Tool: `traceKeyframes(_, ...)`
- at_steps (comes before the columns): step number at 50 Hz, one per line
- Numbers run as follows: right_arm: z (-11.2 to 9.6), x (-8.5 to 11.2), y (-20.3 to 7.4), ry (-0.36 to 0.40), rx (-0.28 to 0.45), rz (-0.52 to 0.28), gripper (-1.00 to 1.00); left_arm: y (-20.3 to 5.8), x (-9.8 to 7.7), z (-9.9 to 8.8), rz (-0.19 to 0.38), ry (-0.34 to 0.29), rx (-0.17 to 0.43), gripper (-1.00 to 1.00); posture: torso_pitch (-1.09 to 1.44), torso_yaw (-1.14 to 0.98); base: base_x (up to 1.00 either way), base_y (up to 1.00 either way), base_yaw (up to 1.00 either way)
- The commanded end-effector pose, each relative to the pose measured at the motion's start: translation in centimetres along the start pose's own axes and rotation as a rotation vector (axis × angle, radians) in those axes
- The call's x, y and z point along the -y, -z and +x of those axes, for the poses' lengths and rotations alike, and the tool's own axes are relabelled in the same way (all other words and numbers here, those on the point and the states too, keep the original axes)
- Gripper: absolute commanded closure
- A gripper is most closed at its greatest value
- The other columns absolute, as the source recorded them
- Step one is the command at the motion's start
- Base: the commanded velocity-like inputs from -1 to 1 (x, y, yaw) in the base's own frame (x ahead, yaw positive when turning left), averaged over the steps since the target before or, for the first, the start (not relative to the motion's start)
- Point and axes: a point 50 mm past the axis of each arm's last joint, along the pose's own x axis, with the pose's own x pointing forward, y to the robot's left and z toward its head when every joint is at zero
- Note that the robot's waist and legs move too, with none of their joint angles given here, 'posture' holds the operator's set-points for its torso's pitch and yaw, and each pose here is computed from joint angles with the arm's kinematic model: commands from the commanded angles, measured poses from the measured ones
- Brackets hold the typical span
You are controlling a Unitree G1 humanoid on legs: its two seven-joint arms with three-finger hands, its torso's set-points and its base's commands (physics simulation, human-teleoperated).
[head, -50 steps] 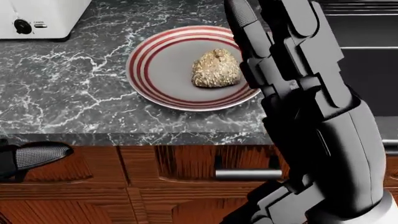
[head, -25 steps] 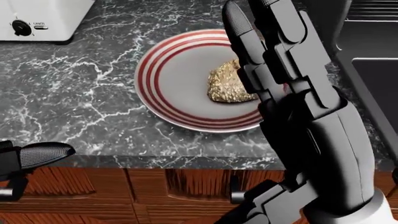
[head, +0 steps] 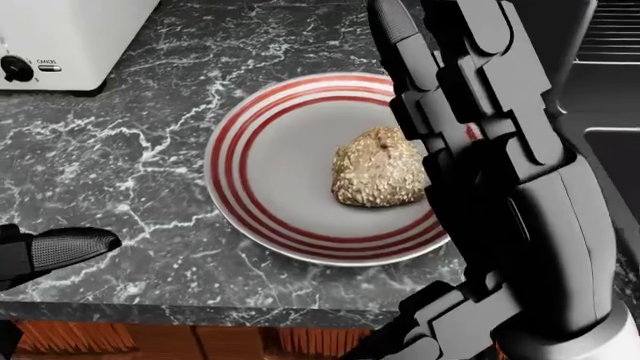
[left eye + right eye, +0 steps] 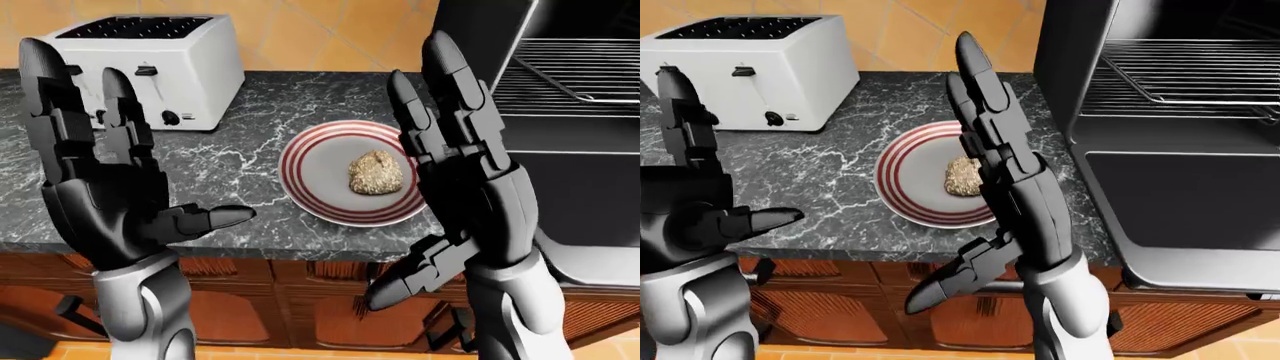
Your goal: Place the bread on the top rack of the toaster oven.
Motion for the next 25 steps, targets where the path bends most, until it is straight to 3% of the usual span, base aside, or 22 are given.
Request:
traceKeyframes(1, 0.20, 0.02, -0.68, -0.004, 0.043, -0.016, -1.00, -0.68, 0.24, 0.22, -0.005, 0.013, 0.046, -1.00, 0.00, 0.00, 0.00, 0.00, 0.00)
traceKeyframes(25, 0.03, 0.00, -0.57, 0.001, 0.034, -0.009, -1.00, -0.77, 0.19, 0.15, -0.010, 0.010, 0.052, -1.00, 0.00, 0.00, 0.00, 0.00, 0.00)
